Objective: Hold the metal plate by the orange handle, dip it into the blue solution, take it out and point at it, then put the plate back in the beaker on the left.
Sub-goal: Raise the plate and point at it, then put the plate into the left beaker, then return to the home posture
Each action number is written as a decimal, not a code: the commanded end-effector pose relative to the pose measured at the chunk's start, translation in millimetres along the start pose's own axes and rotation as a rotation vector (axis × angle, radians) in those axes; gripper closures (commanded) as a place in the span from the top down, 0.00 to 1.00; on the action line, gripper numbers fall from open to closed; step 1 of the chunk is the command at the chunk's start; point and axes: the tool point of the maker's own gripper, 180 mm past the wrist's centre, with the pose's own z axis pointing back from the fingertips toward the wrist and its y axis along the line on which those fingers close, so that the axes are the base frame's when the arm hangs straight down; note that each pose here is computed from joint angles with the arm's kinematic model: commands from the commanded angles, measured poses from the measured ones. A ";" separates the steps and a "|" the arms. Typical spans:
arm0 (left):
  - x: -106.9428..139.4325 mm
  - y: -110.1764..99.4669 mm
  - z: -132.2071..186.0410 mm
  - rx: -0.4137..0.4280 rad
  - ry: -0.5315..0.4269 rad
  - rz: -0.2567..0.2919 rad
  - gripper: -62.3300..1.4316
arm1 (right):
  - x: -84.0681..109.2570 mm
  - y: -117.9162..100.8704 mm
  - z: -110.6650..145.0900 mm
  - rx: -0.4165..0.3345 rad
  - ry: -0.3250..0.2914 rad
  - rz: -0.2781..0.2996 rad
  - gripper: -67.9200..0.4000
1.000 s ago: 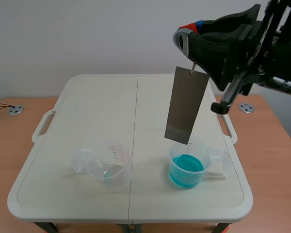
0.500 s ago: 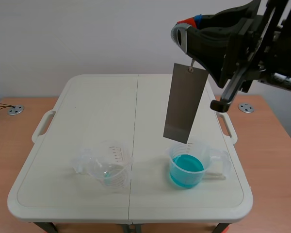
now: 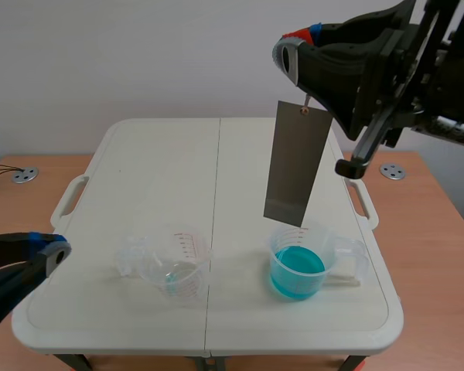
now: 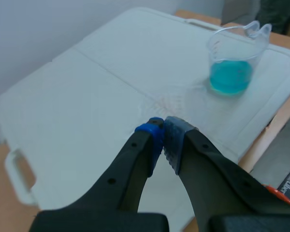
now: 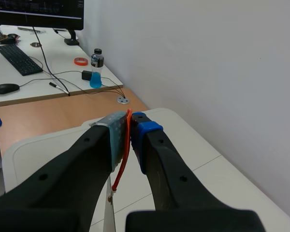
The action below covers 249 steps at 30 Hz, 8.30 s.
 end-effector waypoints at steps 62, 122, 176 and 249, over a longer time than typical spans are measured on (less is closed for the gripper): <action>18.1 -6.6 -119.5 -0.061 -0.011 -0.037 0.05 | 10.7 -2.4 1.0 0.006 -0.021 0.027 0.02; -179.0 -92.3 156.3 0.090 0.710 0.541 0.05 | 30.2 73.6 -97.1 0.286 -0.100 -0.010 0.02; -219.2 -127.9 160.9 0.108 0.788 0.604 0.05 | -67.8 97.0 -120.5 0.312 0.119 -0.172 0.02; -205.1 -76.4 140.0 0.305 0.606 0.512 1.00 | -105.0 6.4 -91.5 -0.024 0.172 -0.190 0.98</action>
